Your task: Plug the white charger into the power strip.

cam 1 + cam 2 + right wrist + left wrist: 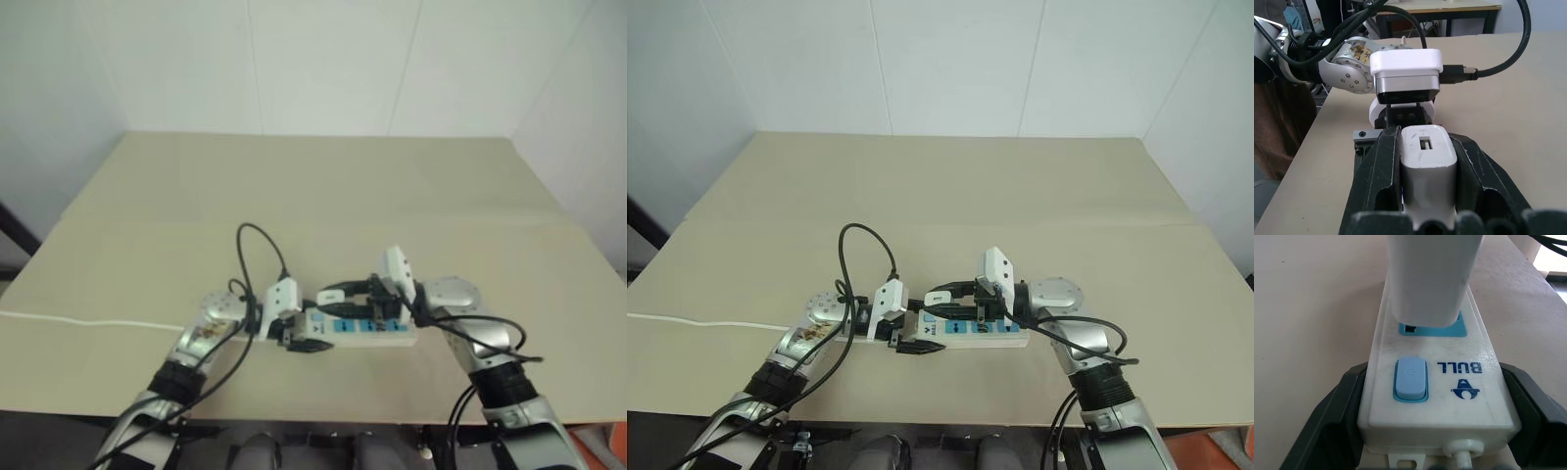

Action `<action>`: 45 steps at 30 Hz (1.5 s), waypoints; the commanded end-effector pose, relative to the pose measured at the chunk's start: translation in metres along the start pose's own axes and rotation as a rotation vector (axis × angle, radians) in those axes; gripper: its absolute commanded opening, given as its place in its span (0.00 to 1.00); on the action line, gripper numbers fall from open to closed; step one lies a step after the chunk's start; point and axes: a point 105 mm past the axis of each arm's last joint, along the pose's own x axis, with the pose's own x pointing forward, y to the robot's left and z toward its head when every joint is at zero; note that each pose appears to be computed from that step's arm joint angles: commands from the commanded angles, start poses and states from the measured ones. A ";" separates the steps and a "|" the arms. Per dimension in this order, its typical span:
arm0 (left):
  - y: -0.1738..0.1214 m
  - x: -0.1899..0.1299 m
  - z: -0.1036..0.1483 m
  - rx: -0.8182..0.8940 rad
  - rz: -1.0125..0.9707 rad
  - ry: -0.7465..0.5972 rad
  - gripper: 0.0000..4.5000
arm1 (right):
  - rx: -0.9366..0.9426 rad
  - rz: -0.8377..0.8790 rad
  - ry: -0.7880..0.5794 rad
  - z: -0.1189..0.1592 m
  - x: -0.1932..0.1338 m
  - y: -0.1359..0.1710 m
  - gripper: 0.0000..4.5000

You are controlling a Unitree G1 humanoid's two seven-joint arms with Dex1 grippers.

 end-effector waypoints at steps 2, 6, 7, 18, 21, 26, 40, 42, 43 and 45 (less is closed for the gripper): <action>-0.006 0.004 -0.009 -0.013 -0.031 0.034 0.74 | -0.026 -0.005 -0.026 0.008 -0.001 -0.002 0.27; -0.006 0.004 -0.009 -0.012 -0.031 0.033 0.74 | -0.010 -0.020 -0.010 0.001 -0.004 -0.004 0.27; -0.006 0.004 -0.009 -0.012 -0.032 0.033 0.74 | -0.007 -0.023 -0.006 0.000 -0.004 -0.004 0.27; -0.005 0.004 -0.009 -0.011 -0.034 0.034 0.74 | 0.007 -0.067 0.012 -0.007 -0.012 -0.014 0.27; -0.006 0.005 -0.009 -0.010 -0.036 0.033 0.74 | 0.014 -0.075 0.026 -0.011 -0.017 -0.013 0.27; -0.005 0.004 -0.010 -0.011 -0.036 0.035 0.74 | 0.018 -0.077 0.035 -0.015 -0.019 -0.011 0.27; -0.005 0.002 -0.010 -0.006 -0.032 0.040 0.74 | 0.000 -0.059 0.093 -0.035 -0.023 -0.002 0.27; -0.005 0.002 -0.011 -0.005 -0.034 0.042 0.74 | -0.002 -0.057 0.093 -0.037 -0.021 0.000 0.27; -0.005 0.002 -0.010 -0.005 -0.034 0.042 0.74 | -0.002 -0.057 0.093 -0.038 -0.021 0.001 0.27; -0.005 0.001 -0.010 -0.004 -0.035 0.043 0.74 | 0.000 -0.061 0.094 -0.041 -0.020 0.001 0.27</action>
